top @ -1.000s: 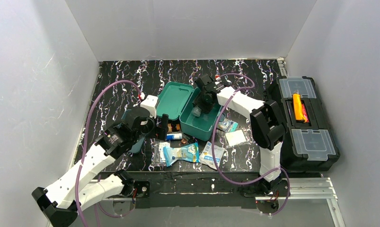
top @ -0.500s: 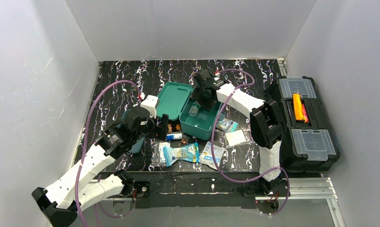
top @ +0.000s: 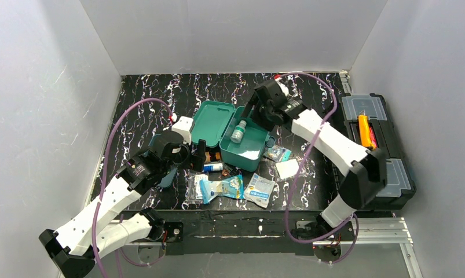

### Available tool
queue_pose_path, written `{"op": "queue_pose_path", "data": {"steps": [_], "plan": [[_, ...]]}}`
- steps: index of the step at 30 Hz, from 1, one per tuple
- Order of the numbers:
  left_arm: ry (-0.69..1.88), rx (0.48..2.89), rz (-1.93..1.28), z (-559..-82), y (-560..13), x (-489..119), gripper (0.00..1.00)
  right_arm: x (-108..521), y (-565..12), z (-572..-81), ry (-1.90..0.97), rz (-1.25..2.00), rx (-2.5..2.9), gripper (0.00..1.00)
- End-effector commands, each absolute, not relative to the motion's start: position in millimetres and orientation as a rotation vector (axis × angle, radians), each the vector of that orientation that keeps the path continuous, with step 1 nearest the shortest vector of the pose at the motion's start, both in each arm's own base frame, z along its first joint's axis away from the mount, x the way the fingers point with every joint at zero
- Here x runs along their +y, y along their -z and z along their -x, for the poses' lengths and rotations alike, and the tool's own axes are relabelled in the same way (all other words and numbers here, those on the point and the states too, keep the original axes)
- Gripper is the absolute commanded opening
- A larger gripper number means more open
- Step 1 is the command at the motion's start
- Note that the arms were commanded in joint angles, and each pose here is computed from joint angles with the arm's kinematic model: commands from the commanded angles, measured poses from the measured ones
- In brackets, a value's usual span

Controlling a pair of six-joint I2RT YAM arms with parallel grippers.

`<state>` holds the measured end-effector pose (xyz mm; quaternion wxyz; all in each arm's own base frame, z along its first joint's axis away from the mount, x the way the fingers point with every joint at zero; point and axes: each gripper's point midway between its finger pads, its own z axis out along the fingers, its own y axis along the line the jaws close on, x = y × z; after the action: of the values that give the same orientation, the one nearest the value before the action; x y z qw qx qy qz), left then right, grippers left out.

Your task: Organize the medicine kit

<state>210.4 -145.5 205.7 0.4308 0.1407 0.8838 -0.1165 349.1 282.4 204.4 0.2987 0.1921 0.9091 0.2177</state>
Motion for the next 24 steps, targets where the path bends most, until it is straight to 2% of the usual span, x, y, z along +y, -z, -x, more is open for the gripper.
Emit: {"op": "queue_pose_path", "data": {"steps": [1, 9, 16, 24], "plan": [[0.261, 2.195, -0.341, -213.1, -208.9, -142.2, 0.98, 259.2, -216.1, -314.4, -0.565, -0.352, 2.413, 0.80], [0.236, 2.194, -0.333, -215.3, -208.5, -139.3, 0.98, 207.0, -218.4, -249.4, -0.585, -0.282, 2.375, 0.82], [0.206, 2.175, -0.307, -216.8, -212.6, -132.4, 0.98, 164.8, -182.9, -195.8, -0.547, -0.308, 2.431, 0.83], [0.202, 2.179, -0.308, -217.4, -211.0, -132.7, 0.98, 159.9, -129.4, -158.7, -0.629, -0.341, 2.528, 0.82]]}}
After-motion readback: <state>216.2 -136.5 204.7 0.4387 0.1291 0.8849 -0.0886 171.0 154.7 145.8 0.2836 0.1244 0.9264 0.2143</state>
